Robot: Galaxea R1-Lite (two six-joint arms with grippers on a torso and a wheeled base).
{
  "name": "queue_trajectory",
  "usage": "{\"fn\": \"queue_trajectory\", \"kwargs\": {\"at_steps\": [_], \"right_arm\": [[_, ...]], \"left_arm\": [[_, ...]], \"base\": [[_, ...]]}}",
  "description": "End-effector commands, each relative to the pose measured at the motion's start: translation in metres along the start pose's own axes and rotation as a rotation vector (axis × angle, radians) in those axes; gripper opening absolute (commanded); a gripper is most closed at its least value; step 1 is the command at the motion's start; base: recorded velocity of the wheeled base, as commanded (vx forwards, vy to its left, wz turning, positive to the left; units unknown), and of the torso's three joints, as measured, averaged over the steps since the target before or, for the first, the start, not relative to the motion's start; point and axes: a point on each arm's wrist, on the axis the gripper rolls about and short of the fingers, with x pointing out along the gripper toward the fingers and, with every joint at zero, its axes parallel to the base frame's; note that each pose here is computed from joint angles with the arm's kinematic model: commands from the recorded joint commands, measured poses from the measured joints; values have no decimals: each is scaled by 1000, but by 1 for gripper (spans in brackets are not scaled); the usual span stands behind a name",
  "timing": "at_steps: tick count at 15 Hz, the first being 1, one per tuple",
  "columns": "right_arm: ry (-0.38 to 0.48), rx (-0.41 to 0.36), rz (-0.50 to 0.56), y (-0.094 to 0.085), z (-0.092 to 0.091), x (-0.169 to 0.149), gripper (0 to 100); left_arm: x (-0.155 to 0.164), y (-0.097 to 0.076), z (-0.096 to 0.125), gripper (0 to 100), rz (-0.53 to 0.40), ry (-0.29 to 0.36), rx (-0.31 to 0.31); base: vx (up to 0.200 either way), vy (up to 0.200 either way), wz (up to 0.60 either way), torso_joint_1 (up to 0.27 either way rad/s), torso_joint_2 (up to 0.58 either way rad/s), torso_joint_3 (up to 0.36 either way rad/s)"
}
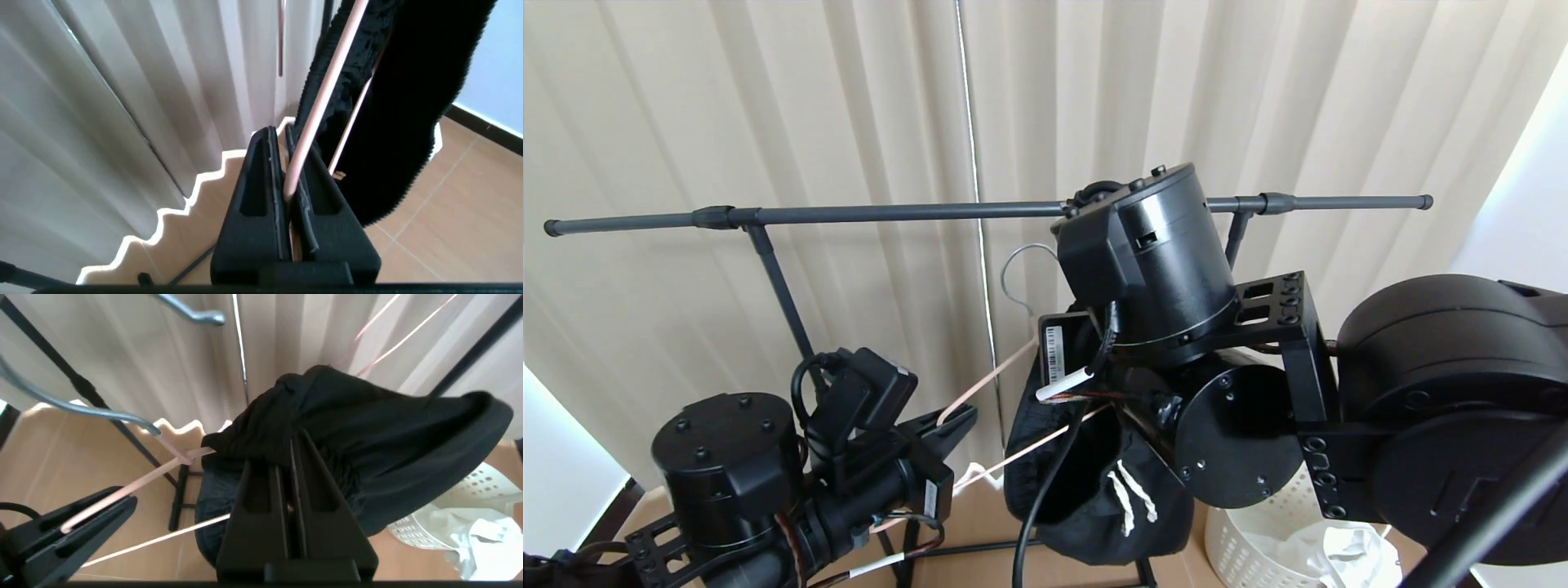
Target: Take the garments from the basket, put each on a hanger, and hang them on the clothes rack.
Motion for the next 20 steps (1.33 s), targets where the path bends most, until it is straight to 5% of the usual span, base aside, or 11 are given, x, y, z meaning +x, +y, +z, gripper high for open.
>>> {"fn": "queue_trajectory", "kwargs": {"at_steps": [1, 14, 15, 20], "right_arm": [[-5, 19, 3, 0, 2, -1, 0], [-35, 66, 13, -1, 9, -2, 0], [-36, 68, 11, -1, 9, -2, 100], [-35, 72, 0, -3, 9, 0, 100]], "left_arm": [[-4, 0, -4, 0, 13, -12, -3], [-11, -3, -13, 0, 5, -59, -18], [-11, -3, -12, 0, 6, -63, -18], [-13, -3, -11, 0, 5, -76, -19]], "base": [[0, 0, 0, 0, 0, 0], [0, 0, 0, 0, 0, 0], [0, 0, 0, 0, 0, 0], [0, 0, 0, 0, 0, 0]]}}
